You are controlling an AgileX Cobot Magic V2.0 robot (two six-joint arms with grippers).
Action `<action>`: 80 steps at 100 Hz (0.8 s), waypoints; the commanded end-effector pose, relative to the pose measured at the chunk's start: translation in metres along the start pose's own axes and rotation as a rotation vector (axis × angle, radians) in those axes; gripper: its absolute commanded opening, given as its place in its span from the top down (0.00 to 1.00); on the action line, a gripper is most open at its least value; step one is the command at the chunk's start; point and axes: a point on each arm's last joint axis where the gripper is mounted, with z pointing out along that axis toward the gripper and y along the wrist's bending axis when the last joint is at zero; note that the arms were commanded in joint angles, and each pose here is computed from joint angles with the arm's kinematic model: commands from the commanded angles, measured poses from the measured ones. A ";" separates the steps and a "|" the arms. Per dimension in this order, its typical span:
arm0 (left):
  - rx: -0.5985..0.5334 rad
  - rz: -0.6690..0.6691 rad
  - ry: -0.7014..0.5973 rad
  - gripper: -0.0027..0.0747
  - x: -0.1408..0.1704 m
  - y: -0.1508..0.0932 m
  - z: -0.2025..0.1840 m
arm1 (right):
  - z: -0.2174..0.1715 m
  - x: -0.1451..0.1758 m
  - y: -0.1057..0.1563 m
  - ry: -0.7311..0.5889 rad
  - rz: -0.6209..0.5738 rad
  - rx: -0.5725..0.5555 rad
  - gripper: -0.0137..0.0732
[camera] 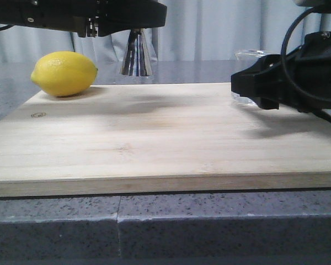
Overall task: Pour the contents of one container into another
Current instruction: 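Tilt the beaker upright, lower it onto the board, open the right gripper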
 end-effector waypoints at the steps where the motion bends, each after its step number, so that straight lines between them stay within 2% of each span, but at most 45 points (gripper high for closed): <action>1: 0.044 0.031 -0.160 0.73 -0.036 -0.010 -0.003 | -0.001 -0.014 -0.004 -0.080 0.008 0.022 0.48; 19: 0.044 0.031 -0.160 0.73 -0.036 -0.010 -0.003 | 0.000 -0.013 -0.003 -0.068 0.004 0.017 0.46; 41: 0.044 0.031 -0.160 0.73 -0.036 -0.010 -0.003 | -0.001 -0.014 -0.003 -0.071 0.004 0.017 0.21; 48: 0.044 0.031 -0.160 0.73 -0.036 -0.010 -0.003 | -0.003 -0.015 -0.004 -0.062 0.003 0.018 0.16; 61: 0.044 0.031 -0.160 0.73 -0.036 -0.010 -0.003 | -0.013 -0.018 -0.004 0.033 0.004 0.019 0.15; 80: 0.044 0.031 -0.160 0.73 -0.036 -0.010 -0.003 | -0.041 -0.030 -0.004 0.188 0.111 0.043 0.15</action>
